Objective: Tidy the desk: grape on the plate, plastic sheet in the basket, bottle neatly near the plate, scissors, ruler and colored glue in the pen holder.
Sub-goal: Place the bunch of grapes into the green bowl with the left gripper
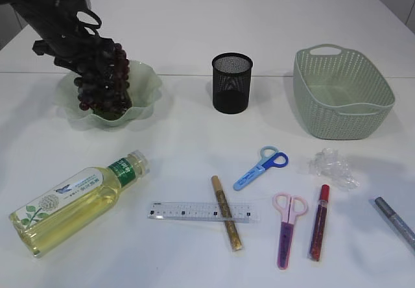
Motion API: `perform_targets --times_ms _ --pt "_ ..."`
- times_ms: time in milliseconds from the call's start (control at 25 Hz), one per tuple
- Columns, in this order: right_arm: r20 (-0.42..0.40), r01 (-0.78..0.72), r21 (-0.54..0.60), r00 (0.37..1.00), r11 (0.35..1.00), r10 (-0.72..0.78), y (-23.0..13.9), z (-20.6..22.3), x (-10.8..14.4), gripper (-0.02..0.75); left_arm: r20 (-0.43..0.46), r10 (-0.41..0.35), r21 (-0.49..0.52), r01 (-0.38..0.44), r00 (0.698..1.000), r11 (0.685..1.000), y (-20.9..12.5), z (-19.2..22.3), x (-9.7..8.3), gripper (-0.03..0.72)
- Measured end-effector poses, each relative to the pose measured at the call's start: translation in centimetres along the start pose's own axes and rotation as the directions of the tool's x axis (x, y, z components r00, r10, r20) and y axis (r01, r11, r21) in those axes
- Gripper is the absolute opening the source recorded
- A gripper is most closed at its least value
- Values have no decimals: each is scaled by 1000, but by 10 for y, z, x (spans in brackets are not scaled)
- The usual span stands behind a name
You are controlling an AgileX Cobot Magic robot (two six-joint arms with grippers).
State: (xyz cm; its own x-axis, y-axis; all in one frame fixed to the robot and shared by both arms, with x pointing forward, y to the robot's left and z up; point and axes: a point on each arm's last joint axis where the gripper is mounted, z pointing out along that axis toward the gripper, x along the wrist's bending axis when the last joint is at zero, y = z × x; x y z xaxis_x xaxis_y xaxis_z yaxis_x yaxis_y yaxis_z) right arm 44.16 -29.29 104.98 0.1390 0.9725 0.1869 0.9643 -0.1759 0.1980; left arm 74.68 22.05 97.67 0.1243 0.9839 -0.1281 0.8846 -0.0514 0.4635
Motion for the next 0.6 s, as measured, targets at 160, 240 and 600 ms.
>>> perform_targets --times_ms 160,240,600 --pt "0 0 0 1000 1000 0 0 0 0 506 2 -2 -12 2 1000 1000 1 0 0 414" --pt "0 -2 4 1000 1000 2 0 0 0 507 4 -5 -16 5 1000 1000 1 0 0 476" --pt "-20 -9 -56 1000 998 8 7 -6 3 507 7 -7 8 7 1000 1000 0 -5 -1 524"
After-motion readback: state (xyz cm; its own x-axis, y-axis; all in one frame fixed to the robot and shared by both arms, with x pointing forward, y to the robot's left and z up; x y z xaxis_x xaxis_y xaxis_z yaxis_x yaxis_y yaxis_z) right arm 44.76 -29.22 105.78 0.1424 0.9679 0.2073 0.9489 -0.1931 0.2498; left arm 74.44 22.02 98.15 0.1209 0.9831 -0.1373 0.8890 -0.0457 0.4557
